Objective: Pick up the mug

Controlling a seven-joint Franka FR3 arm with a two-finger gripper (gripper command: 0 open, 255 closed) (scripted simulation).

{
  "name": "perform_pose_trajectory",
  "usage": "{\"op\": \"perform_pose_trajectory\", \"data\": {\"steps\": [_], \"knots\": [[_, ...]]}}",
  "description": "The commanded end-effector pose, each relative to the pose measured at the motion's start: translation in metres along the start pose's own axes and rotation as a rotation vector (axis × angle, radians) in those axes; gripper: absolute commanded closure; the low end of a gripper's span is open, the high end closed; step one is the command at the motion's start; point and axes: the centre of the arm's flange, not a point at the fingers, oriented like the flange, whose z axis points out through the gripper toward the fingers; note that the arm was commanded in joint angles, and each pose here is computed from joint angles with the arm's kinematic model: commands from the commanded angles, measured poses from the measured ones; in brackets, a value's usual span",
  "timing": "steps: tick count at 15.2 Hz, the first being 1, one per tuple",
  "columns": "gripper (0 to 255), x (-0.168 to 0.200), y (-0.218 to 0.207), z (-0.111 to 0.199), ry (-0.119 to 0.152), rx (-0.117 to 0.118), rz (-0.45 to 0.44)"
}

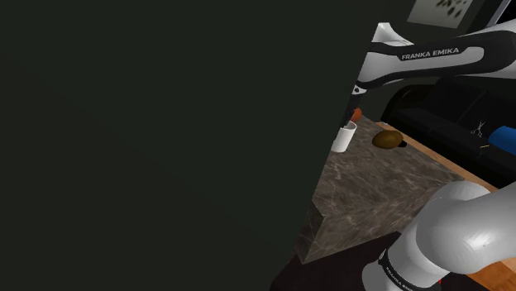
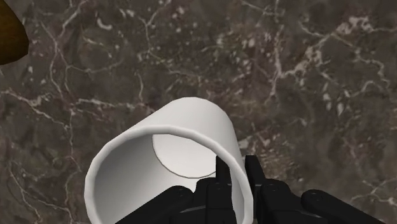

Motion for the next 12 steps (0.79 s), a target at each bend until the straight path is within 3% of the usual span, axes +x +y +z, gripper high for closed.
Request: {"op": "perform_pose_trajectory", "data": {"steps": [1,12], "knots": [[255,0.000,0.001,-0.009,0.000,0.000,0.000],[255,0.000,0.005,-0.067,0.000,0.000,0.000]]}}
